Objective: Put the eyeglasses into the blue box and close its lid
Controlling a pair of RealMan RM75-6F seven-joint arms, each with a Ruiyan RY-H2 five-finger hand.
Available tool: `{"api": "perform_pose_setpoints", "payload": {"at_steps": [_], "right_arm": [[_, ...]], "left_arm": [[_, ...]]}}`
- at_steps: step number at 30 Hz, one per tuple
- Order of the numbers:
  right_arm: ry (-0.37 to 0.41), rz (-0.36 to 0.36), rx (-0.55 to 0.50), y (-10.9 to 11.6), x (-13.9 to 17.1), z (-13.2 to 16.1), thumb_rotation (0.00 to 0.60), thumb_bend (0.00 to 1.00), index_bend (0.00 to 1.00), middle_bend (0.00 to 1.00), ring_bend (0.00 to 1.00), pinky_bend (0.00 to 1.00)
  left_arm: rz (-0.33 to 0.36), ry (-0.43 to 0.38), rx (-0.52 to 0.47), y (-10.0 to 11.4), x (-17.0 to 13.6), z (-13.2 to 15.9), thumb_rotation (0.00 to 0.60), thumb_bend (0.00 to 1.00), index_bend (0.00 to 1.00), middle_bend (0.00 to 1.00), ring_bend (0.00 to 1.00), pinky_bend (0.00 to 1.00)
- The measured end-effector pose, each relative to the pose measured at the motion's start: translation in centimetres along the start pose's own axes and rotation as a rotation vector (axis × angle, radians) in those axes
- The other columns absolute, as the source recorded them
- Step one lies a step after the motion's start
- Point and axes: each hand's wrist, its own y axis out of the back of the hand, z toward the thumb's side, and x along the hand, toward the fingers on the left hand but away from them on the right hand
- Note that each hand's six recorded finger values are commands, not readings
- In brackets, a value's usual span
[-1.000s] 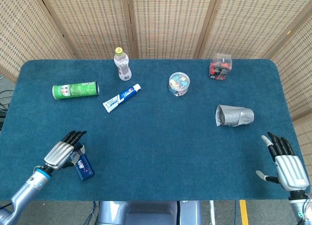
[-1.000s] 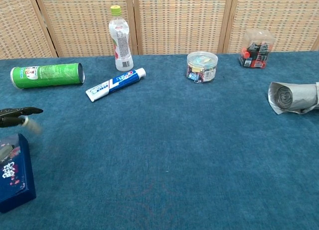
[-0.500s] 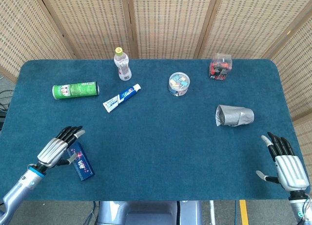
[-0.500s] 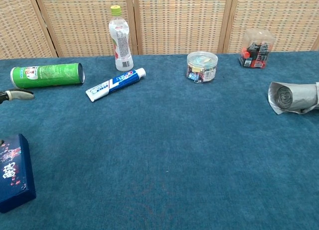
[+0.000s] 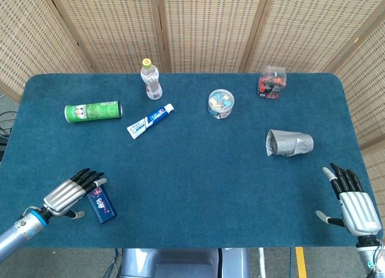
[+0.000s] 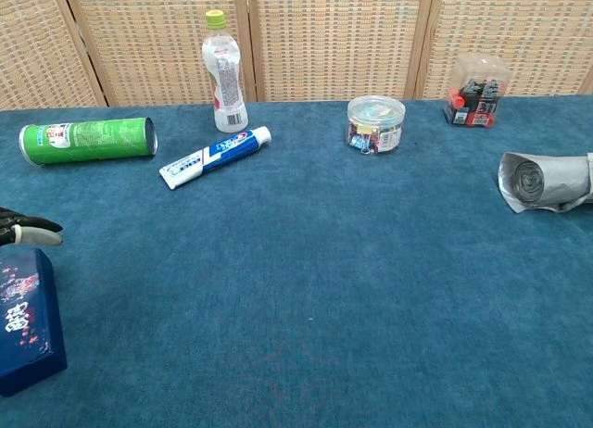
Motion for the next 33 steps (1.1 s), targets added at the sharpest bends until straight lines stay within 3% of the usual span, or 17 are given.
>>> {"api": "perform_pose_setpoints", "payload": {"at_steps": [9,13,16,26,33], "right_arm": [[-0.001,0.004,-0.003,0.0,0.0,0.0,0.600,0.00,0.00,0.00,0.00,0.00],[-0.002,0.004,-0.004,0.0,0.0,0.0,0.600,0.00,0.00,0.00,0.00,0.00],[-0.003,0.004,-0.006,0.0,0.0,0.0,0.600,0.00,0.00,0.00,0.00,0.00],[-0.003,0.004,-0.007,0.0,0.0,0.0,0.600,0.00,0.00,0.00,0.00,0.00],[-0.003,0.003,-0.006,0.0,0.0,-0.1,0.600,0.00,0.00,0.00,0.00,0.00]], "left_arm": [[-0.030,-0.009,0.039,-0.4,1.7,0.7,0.600,0.10,0.00,0.00,0.00,0.00],[-0.016,-0.011,0.042,-0.4,2.4,1.1,0.600,0.15,0.12,0.01,0.03,0.04],[-0.004,-0.010,0.058,-0.4,2.9,1.2,0.600,0.18,0.26,0.12,0.12,0.09],[0.000,0.004,0.090,-0.6,3.7,0.9,0.600,0.25,0.53,0.48,0.33,0.17],[0.018,0.010,0.100,-0.5,3.8,0.8,0.600,0.31,0.59,0.54,0.36,0.18]]}}
